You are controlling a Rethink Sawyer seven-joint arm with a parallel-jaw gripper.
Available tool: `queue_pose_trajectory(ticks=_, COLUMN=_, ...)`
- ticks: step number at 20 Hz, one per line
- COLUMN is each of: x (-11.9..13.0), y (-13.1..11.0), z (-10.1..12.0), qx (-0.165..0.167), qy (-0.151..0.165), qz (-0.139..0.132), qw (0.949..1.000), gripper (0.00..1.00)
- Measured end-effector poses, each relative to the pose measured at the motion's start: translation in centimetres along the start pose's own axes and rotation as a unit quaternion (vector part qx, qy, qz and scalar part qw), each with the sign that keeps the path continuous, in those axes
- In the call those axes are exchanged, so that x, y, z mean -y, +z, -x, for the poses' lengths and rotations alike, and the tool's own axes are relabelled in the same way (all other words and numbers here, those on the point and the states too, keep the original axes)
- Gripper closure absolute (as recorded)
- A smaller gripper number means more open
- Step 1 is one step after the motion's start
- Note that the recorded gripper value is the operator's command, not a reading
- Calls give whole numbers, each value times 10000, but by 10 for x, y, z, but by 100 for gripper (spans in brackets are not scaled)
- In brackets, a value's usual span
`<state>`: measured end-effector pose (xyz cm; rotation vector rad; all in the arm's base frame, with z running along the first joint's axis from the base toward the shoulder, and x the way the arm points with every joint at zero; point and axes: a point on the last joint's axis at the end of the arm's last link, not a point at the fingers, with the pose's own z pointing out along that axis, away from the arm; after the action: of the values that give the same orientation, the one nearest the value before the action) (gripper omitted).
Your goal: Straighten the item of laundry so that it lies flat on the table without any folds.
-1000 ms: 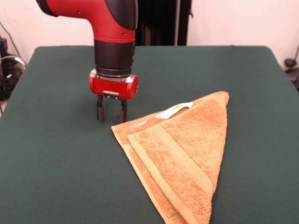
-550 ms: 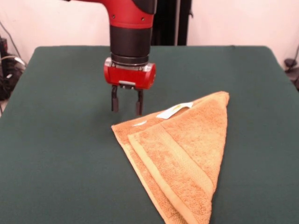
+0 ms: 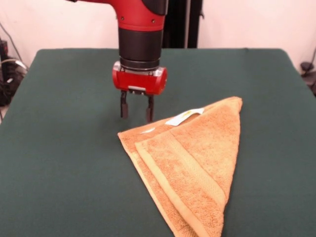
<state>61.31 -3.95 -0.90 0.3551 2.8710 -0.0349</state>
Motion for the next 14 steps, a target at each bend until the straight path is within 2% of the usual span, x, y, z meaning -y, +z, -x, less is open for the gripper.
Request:
queue_pose_trajectory(ticks=7, x=1, y=15, z=-11, qx=-130, qy=19, qz=15, qw=9999, gripper=0)
queue_pose_trajectory(ticks=11, x=0, y=31, z=-21, qx=-254, qy=32, qz=33, qw=9997, gripper=0)
queue_pose_trajectory(ticks=14, x=0, y=34, z=-19, qx=-230, qy=55, qz=39, qw=9997, gripper=0)
